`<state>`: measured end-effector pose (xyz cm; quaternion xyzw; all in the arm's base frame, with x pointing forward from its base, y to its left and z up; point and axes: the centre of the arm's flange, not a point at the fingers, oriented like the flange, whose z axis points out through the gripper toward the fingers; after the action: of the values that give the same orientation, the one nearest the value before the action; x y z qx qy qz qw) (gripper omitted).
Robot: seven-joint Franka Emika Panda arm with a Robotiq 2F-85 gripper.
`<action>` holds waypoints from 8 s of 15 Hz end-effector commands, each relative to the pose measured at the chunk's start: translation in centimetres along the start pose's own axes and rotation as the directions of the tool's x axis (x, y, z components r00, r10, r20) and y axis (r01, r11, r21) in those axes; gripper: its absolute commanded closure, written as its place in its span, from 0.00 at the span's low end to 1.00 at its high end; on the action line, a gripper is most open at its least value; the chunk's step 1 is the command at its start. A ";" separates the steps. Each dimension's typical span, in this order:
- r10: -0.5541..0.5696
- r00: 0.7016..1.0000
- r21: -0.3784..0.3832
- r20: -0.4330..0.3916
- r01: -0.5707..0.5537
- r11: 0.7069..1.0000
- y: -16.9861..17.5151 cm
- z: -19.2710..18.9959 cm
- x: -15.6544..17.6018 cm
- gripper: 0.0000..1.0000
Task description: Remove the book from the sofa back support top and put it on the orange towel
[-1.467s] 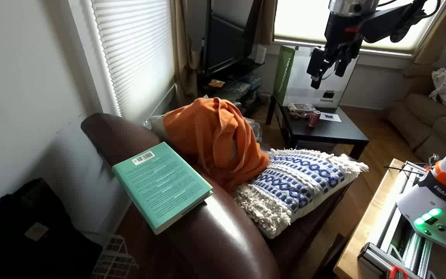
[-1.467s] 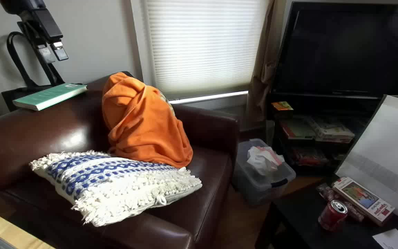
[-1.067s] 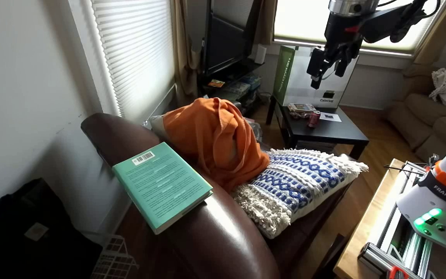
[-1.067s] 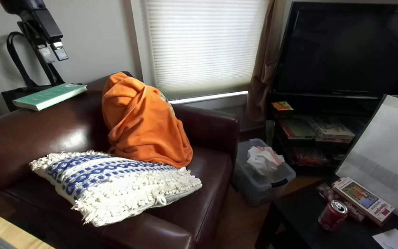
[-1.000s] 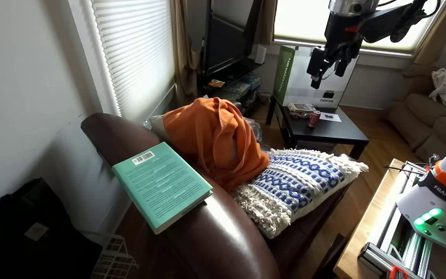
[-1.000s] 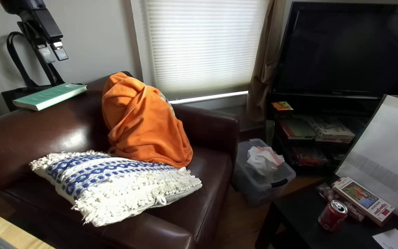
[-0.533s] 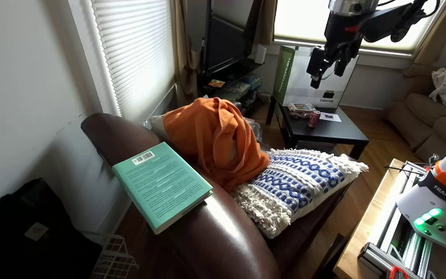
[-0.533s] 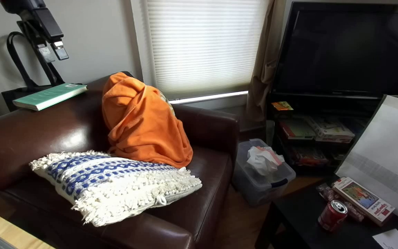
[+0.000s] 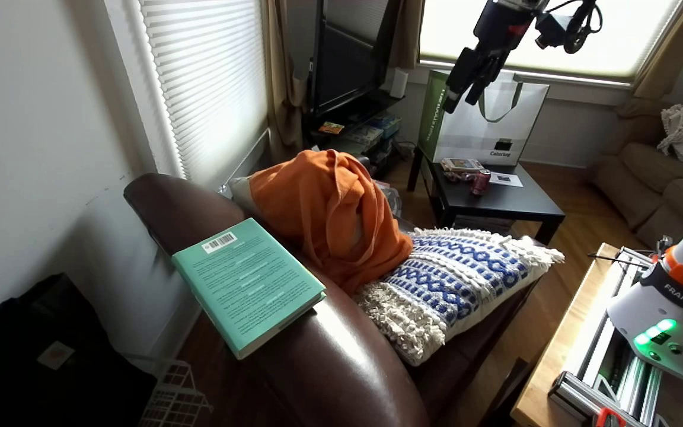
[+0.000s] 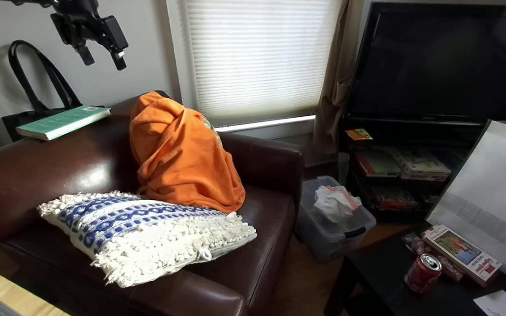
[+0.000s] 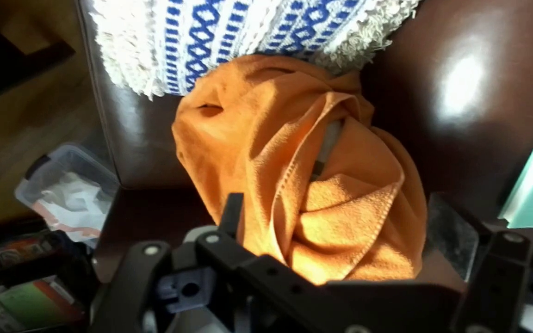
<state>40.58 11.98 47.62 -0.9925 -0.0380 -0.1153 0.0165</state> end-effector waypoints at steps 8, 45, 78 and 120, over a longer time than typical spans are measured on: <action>-0.241 0.941 0.428 0.238 0.121 0.896 -6.4 13.7 3.3 0.00; -0.094 0.978 0.885 0.188 -0.127 0.447 -11.3 31.4 8.4 0.00; -0.135 0.987 0.968 0.086 -0.051 0.244 -19.7 38.1 8.3 0.07; 0.753 0.658 0.987 0.016 -0.130 0.093 10.8 22.7 -2.0 0.93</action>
<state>44.88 0.35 23.59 -0.6981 0.2173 -0.2609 0.6303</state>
